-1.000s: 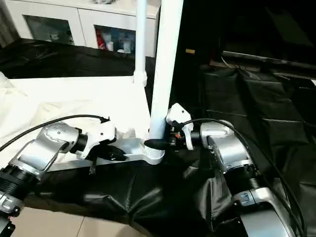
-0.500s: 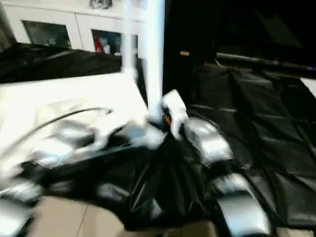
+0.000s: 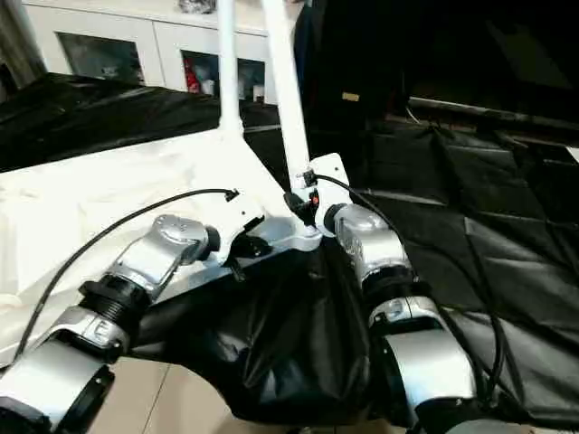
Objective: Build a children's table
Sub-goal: Insert table leg to table base
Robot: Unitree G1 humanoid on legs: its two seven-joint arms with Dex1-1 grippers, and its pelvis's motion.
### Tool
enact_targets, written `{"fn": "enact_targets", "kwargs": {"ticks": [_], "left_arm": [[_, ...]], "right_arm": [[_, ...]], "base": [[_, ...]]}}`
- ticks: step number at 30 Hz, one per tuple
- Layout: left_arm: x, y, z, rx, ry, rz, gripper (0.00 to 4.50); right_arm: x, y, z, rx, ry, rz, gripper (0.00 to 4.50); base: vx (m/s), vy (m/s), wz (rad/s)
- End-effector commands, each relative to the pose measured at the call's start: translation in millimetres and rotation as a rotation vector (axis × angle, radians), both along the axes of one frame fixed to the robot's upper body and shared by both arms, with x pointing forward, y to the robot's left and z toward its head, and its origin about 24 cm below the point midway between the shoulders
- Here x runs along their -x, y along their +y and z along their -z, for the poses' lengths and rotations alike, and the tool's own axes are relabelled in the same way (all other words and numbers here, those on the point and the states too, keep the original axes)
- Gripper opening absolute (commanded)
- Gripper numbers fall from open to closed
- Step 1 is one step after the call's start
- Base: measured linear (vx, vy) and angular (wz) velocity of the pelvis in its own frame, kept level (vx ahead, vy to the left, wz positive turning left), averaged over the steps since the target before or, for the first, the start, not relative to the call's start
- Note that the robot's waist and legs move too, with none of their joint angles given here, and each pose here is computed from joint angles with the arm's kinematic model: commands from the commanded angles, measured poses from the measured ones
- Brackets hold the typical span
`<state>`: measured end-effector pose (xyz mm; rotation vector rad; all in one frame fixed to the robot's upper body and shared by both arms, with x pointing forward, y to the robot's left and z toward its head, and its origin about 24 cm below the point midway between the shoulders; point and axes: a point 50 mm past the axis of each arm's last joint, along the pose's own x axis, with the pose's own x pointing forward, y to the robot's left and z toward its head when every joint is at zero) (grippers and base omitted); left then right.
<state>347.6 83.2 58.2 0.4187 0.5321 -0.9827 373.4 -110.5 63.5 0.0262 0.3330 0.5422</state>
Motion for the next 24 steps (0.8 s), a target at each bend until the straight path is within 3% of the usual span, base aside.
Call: {"fn": "enact_targets", "kwargs": {"ticks": [1, 5, 6, 8, 12, 16, 19, 24], "left_arm": [[-8.6, -6, -30.6, 0.041, -0.178, 0.038, 0.0], [-1.6, -5, -33.5, 0.082, -0.213, 0.126, 0.0], [1.2, -4, -34.5, 0.107, -0.209, 0.144, 0.44], [9.2, 0, -38.1, 0.165, -0.196, 0.199, 0.55], [8.4, 5, -47.0, 0.226, -0.225, 0.171, 0.85], [-4.1, 23, -72.6, 0.342, -0.224, 0.017, 0.9], [-21.5, 41, -81.9, 0.261, -0.255, -0.167, 0.9], [-33.3, 41, -89.4, 0.225, -0.294, -0.294, 0.9]], "right_arm": [[21.7, 28.2, 25.1, -0.166, 0.108, -0.157, 1.87], [21.8, 19.8, 12.6, -0.246, 0.029, -0.19, 1.87], [23.1, 16.4, 8.4, -0.266, 0.002, -0.208, 1.87], [27.0, 8.3, -0.7, -0.305, -0.05, -0.238, 1.87], [30.5, 3.6, -5.2, -0.315, -0.075, -0.261, 1.87], [33.4, -6.0, -7.3, -0.292, -0.094, -0.253, 1.87], [35.6, -6.0, -6.6, -0.283, -0.093, -0.257, 1.87], [37.4, -1.6, -7.3, -0.282, -0.092, -0.269, 1.87]], "base": [[0.0, 0.0, 0.0], [0.0, 0.0, 0.0], [0.0, 0.0, 0.0], [0.0, 0.0, 0.0], [0.034, -0.009, 0.02], [0.0, 0.0, 0.0], [0.0, 0.0, 0.0], [0.0, 0.0, 0.0]]}}
